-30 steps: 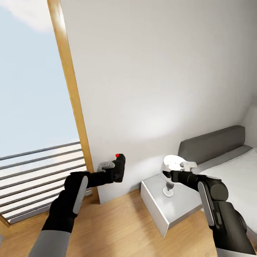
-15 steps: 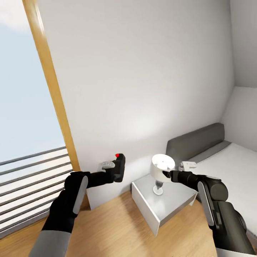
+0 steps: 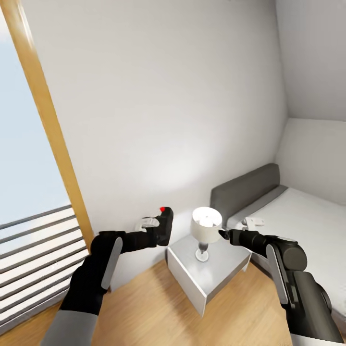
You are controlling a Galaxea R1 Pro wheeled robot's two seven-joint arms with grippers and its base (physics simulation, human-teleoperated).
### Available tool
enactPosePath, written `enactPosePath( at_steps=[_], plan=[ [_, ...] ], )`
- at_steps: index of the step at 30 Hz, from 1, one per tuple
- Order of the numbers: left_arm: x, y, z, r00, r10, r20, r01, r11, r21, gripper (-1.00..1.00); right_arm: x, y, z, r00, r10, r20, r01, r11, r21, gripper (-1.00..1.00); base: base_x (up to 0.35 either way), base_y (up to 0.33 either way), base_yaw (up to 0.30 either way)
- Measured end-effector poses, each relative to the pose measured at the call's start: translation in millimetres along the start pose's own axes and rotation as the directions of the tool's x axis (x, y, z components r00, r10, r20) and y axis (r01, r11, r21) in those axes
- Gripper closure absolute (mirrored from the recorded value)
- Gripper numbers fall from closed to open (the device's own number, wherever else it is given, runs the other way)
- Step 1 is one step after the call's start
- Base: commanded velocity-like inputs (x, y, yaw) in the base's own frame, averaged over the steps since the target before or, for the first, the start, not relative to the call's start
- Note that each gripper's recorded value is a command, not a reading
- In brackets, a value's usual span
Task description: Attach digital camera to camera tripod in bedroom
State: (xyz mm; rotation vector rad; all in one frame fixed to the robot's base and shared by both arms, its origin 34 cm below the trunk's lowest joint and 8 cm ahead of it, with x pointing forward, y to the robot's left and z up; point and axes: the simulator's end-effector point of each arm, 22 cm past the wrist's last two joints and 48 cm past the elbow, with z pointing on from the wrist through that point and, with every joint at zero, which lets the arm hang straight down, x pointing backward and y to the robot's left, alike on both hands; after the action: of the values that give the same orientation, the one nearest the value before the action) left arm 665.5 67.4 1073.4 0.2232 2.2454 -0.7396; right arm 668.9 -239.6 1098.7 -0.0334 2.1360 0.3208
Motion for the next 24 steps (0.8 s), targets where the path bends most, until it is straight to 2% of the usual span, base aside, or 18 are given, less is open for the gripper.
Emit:
enactPosePath(
  at_steps=[12,24],
  plan=[
    [-2.9,-5.2,-3.3,1.0,0.012,0.006,-0.012,1.0,0.003,1.0,-4.5,2.6,-4.2,1.0,-0.001,0.011,0.001,1.0,-0.003,-1.0,0.086,0.311,-0.228],
    [-5.9,-7.8,-7.1,1.0,0.018,0.014,-0.018,1.0,0.003,1.0,-8.8,5.8,-8.2,1.0,-0.002,0.022,0.002,1.0,-0.007,-1.0,0.239,0.211,-0.231]
  ],
)
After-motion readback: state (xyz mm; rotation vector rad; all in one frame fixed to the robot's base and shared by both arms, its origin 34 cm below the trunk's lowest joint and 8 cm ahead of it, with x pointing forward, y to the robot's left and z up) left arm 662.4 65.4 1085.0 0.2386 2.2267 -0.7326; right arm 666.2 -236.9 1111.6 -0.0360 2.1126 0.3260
